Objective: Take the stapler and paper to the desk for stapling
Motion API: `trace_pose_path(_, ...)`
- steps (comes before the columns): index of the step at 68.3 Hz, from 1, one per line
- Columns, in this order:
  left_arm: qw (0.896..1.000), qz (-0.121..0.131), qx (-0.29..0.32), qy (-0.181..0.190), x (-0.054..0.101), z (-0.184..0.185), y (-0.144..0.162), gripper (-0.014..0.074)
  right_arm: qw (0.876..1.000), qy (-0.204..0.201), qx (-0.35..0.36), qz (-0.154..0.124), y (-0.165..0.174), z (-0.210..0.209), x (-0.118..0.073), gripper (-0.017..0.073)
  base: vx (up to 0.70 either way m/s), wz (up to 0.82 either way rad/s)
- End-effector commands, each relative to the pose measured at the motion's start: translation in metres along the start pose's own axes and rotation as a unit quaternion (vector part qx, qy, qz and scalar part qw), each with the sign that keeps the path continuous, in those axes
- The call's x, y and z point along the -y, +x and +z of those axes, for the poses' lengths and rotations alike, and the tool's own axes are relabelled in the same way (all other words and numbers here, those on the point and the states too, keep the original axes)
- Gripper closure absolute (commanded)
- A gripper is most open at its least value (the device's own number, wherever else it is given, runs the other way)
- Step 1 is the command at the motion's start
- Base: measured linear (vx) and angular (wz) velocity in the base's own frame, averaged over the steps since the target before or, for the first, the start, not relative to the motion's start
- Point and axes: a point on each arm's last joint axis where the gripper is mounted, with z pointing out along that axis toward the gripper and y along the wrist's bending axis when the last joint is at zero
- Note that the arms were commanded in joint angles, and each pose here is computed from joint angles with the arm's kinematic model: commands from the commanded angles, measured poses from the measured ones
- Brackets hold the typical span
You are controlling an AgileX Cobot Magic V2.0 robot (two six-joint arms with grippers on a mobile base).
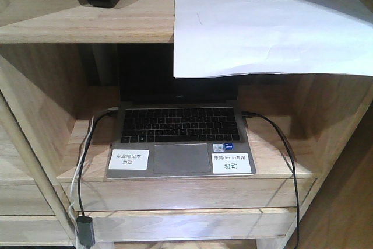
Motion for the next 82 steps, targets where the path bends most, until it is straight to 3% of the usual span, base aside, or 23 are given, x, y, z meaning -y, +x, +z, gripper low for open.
trace_pose_path(1,0.992,-0.007,0.125,-0.008,-0.002,-0.004,-0.027,0.0601,0.999,0.0,0.041,-0.008,-0.006,-0.001,0.0,0.0568,0.0,0.0)
trace_pose_path(9,0.986,-0.008,0.169,-0.009,-0.003,-0.005,-0.062,0.0601,0.999,0.0,0.041,-0.008,-0.006,-0.001,0.0,0.0568,0.0,0.0)
trace_pose_path(15,0.987,-0.007,0.159,-0.007,-0.003,0.001,-0.086,0.0601,0.999,0.0,0.041,-0.008,-0.006,-0.001,0.0,0.0568,0.0,0.0)
trace_pose_path(27,1.0,-0.004,0.025,0.001,-0.002,0.033,-0.113,0.0601,0.999,0.0,0.041,-0.008,-0.006,-0.001,0.0,0.0568,0.0,0.0)
trace_pose_path(35,0.998,-0.004,-0.07,0.007,-0.001,0.052,-0.125,0.0601,0.999,0.0,0.041,-0.008,-0.006,-0.001,0.0,0.0568,0.0,0.0)
trace_pose_path(43,0.992,-0.004,-0.124,0.011,-0.001,0.062,-0.128,0.0601,0.999,0.0,0.041,-0.008,-0.006,-0.001,0.0,0.0568,0.0,0.0)
trace_pose_path(66,0.992,-0.009,-0.128,0.011,-0.001,0.065,-0.126,0.058,0.999,0.0,0.041,-0.008,-0.006,-0.001,0.0,0.0568,0.0,0.0)
trace_pose_path(82,0.992,-0.009,-0.128,0.011,-0.001,0.064,-0.126,0.039,0.999,0.0,0.041,-0.008,-0.006,-0.001,0.0,0.0568,0.0,0.0)
